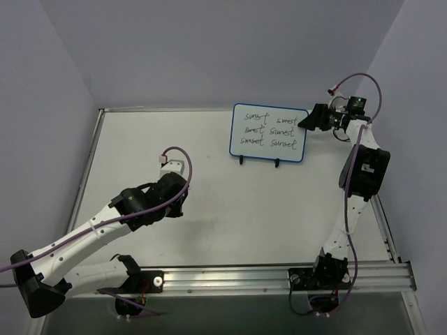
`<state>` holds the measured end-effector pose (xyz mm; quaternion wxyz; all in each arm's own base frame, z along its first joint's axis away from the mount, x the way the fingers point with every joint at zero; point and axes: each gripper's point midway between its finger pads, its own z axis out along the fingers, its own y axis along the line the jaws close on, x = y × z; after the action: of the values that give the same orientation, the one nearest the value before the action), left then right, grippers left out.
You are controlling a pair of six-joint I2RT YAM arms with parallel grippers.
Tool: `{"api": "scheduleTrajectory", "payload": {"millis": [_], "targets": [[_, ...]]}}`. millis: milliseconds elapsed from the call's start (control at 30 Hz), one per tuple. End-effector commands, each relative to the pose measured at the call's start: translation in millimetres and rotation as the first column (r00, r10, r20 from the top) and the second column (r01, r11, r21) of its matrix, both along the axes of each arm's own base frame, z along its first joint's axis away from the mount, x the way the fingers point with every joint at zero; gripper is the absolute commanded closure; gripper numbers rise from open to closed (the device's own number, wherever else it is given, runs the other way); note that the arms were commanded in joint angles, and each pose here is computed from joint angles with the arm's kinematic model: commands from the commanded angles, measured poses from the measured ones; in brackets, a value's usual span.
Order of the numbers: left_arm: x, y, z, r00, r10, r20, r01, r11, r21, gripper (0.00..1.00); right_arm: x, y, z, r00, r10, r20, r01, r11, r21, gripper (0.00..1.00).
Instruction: Erase the whiteboard
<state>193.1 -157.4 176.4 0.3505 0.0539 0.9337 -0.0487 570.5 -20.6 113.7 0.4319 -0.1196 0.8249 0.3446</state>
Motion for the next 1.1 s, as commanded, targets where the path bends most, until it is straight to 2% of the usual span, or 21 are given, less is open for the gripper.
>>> {"api": "scheduleTrajectory", "payload": {"millis": [0,200,333,400,567,967,1067], "targets": [[5,-6,3,1.000,-0.018,0.014,0.018,1.000,-0.013,0.87,3,17,34,0.991,0.104,0.085,-0.108,0.993,0.039,0.15],[5,-6,0,1.000,-0.019,0.009,0.019,1.000,-0.002,0.87,11,28,27,0.987,0.142,0.078,-0.147,0.987,0.057,0.27],[4,-6,-1,1.000,-0.019,0.008,0.019,1.000,0.003,0.87,24,28,36,0.989,0.109,0.101,-0.120,0.987,0.104,0.35],[4,-7,-1,1.000,-0.021,0.006,0.021,1.000,0.003,0.87,29,28,47,0.982,0.113,0.151,-0.132,0.984,0.119,0.36],[3,-7,-2,1.000,-0.025,0.005,0.025,1.000,0.006,0.88,32,29,59,0.983,0.102,0.152,-0.133,0.968,0.212,0.39],[1,-8,-4,1.000,-0.028,0.003,0.028,1.000,0.015,0.88,27,24,53,0.982,0.115,0.148,-0.148,0.961,0.233,0.49],[0,-8,-4,1.000,-0.030,0.006,0.030,0.999,0.018,0.88,25,22,52,0.982,0.120,0.148,-0.153,0.959,0.237,0.56]]}}
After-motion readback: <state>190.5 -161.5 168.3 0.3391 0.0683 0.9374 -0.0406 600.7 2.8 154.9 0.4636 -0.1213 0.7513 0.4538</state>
